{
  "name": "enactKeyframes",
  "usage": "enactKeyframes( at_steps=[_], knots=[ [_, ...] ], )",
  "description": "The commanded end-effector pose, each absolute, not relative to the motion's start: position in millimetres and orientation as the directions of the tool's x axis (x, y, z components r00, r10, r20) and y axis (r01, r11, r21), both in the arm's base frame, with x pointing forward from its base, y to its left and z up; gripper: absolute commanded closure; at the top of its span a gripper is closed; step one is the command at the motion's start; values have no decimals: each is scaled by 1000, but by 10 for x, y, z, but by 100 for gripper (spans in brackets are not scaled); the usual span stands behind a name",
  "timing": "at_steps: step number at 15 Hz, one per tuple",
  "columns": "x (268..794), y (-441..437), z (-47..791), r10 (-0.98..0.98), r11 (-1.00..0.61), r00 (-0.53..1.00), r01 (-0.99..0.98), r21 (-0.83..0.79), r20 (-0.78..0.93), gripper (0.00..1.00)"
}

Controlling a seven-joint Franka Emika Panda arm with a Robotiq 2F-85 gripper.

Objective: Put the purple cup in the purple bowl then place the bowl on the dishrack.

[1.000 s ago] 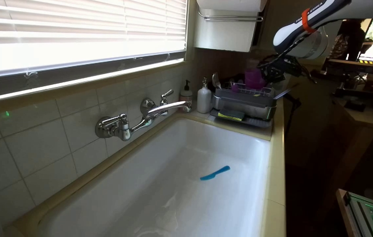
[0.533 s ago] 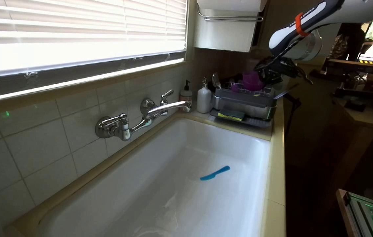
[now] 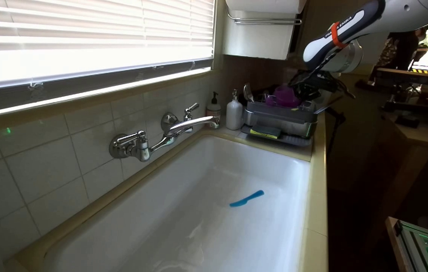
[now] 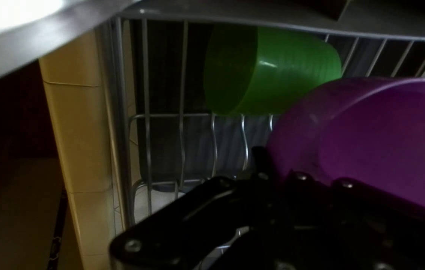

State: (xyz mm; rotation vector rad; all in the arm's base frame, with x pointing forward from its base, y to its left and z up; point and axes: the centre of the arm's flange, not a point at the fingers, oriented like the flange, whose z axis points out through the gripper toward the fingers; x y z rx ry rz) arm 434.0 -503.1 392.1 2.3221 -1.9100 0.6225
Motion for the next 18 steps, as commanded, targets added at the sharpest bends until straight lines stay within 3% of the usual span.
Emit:
enactKeyframes(
  at_steps=[1, 4, 5, 6, 14, 16, 18],
  knots=[
    [4444, -5061, 3891, -927, -228, 166, -961, -155, 335, 99],
    [4476, -5060, 3869, -925, -239, 182, -961, -137, 333, 97],
    [4482, -5055, 3864, -924, -242, 187, -961, -132, 333, 90],
    [4491, -5055, 3859, -923, -243, 189, -962, -128, 335, 71],
    [4529, -5051, 3901, -916, -250, 194, -960, -122, 352, 11],
    [4525, -5036, 3920, -914, -251, 194, -960, -124, 356, 0],
    [4512, -5007, 3946, -912, -255, 196, -959, -125, 361, 0]
  ],
)
